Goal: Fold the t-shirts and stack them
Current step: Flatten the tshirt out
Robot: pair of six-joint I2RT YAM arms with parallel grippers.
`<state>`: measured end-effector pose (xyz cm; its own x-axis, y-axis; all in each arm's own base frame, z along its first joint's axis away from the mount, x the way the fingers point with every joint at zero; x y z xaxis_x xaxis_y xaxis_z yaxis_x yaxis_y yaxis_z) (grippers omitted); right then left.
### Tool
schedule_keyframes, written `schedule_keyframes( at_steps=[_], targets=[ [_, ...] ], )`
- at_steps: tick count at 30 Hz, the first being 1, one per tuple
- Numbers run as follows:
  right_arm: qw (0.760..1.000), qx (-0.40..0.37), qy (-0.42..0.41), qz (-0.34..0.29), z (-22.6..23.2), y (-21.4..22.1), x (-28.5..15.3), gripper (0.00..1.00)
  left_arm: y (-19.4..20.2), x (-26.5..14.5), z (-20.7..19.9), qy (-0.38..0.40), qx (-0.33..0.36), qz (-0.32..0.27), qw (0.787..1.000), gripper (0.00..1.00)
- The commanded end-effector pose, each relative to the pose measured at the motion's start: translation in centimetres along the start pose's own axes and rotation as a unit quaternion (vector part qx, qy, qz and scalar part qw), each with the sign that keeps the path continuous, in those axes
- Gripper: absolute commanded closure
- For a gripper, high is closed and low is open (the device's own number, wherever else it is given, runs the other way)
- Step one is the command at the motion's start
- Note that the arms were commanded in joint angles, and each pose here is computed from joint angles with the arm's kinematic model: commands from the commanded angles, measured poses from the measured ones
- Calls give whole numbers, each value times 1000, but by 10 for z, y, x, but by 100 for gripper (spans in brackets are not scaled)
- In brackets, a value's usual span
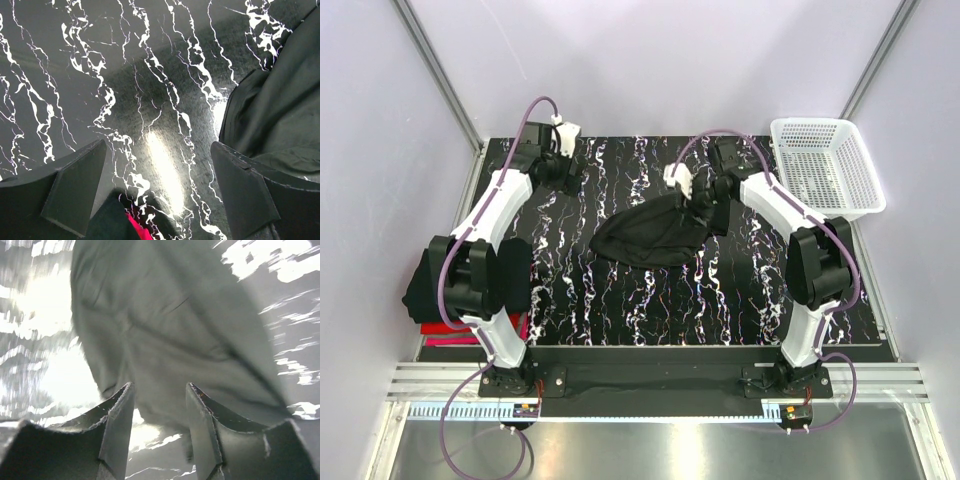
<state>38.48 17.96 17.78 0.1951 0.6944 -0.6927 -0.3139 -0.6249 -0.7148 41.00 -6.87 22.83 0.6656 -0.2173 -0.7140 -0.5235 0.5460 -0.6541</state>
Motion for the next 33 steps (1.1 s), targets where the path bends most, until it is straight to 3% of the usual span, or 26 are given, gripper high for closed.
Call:
schedule_keyframes(
  at_steps=[1, 7, 25, 28, 33],
  targets=[
    [997, -37, -45, 48, 18, 30, 9, 48, -15, -22, 2, -17, 20, -34, 999, 8],
    [993, -60, -33, 99, 16, 59, 18, 48, -15, -23, 3, -24, 25, -31, 999, 8],
    [990, -61, -12, 129, 1, 77, 37, 48, -19, -19, -5, -24, 43, -25, 998, 7],
    [990, -60, 4, 129, -5, 77, 41, 58, -17, -18, -5, -26, 45, -21, 998, 6],
    [991, -55, 30, 121, -14, 69, 39, 89, -13, -14, -6, -24, 50, -14, 998, 6]
  ],
)
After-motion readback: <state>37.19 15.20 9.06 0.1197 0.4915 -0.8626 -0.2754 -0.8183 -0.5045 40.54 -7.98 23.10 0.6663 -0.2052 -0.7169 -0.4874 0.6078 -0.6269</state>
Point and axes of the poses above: each gripper's point midway between its finger pads, its own x axis out along the fingers, its own z axis along the line the jaws close on, y = z × x, the point moved 7 cm from there along -x, back along the fingers, and after that the axes turned 15 degrees about x, right-handed, at the moved point
